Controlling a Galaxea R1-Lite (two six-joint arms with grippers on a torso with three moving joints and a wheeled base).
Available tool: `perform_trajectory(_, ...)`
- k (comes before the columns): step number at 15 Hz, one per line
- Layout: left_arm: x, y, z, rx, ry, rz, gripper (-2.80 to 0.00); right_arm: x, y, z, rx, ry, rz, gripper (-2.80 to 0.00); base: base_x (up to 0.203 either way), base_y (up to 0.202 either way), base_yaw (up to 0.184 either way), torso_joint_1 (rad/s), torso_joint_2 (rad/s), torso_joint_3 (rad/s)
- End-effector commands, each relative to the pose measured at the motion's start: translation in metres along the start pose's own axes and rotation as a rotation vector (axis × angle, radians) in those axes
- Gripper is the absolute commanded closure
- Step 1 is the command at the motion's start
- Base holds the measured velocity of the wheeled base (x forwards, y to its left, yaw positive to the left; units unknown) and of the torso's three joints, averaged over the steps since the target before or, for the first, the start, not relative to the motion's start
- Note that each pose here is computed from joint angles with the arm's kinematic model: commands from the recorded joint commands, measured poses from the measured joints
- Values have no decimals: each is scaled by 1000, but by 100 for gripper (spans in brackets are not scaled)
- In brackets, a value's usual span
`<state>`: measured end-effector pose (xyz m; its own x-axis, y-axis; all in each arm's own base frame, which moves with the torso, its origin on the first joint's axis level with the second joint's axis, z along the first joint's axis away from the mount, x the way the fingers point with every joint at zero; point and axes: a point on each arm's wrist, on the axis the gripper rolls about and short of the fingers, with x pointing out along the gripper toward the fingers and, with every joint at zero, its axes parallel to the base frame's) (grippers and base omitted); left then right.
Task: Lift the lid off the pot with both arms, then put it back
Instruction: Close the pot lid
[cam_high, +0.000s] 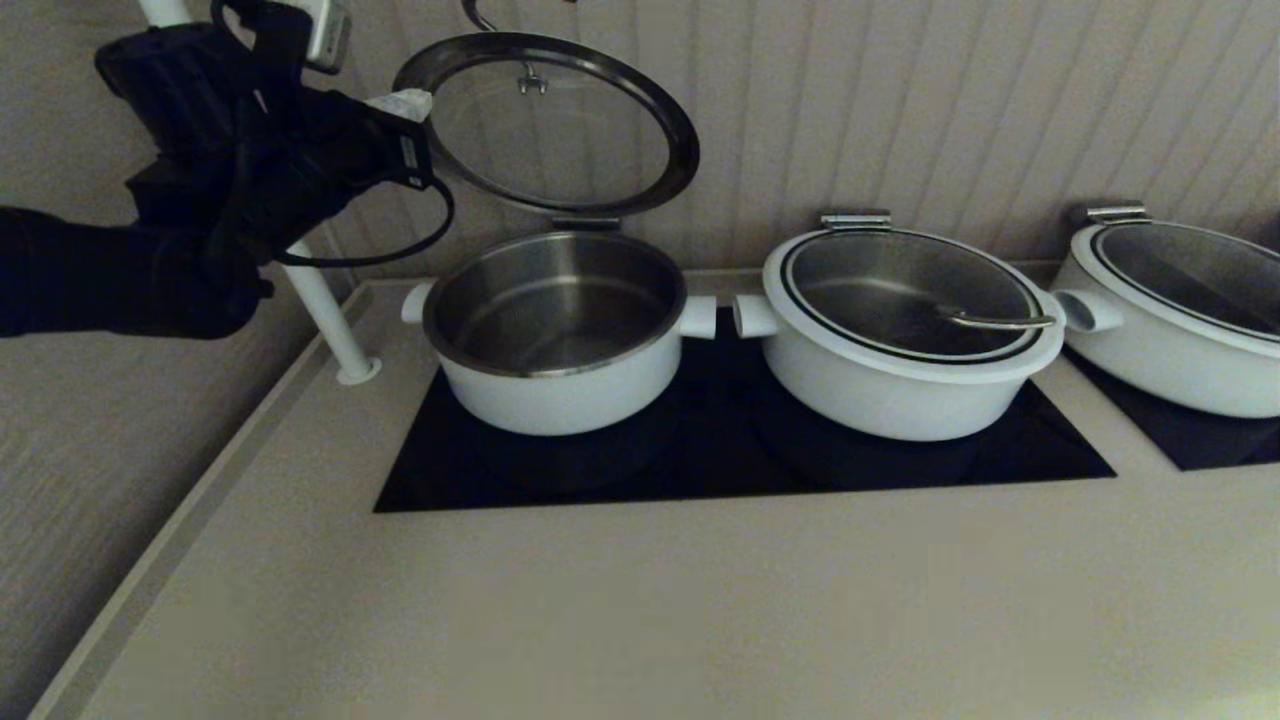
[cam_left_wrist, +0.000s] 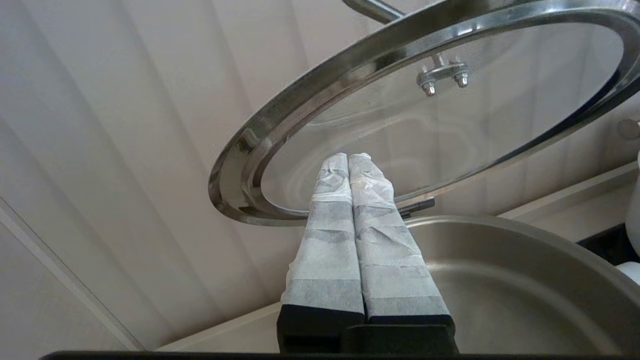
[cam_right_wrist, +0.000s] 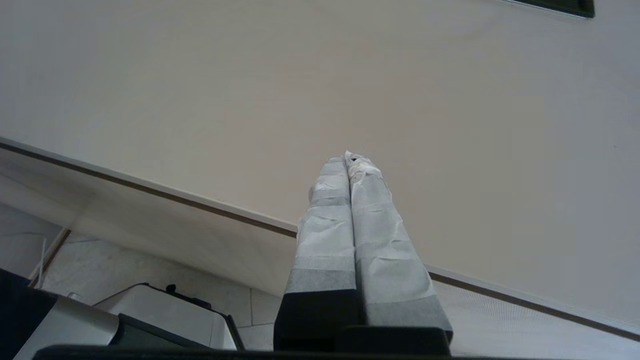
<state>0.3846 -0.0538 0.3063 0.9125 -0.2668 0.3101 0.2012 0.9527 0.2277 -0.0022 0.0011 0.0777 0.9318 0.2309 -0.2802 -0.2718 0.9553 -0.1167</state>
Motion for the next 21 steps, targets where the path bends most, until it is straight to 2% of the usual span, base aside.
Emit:
perform_trajectory(1, 1, 0, -3, 1, 2, -1, 0, 1, 0, 0, 10, 11, -36, 0, 0, 0, 0, 0, 0, 0)
perform_trajectory(5, 1, 0, 1, 2, -7, 1, 0, 1, 0, 0, 30, 19, -101, 0, 0, 0, 0, 0, 0, 0)
perform_trajectory(7, 1, 0, 1, 2, -8, 1, 0, 0, 0, 0, 46, 14, -165, 0, 0, 0, 0, 0, 0, 0)
perform_trajectory(13, 4, 1, 4, 4, -18, 0, 0, -18, 6, -8, 10, -247, -208, 0, 0, 0, 0, 0, 0, 0)
perform_trajectory(21, 21, 9, 29, 8, -69, 8, 0, -18, 6, -8, 15, -251, -209, 0, 0, 0, 0, 0, 0, 0)
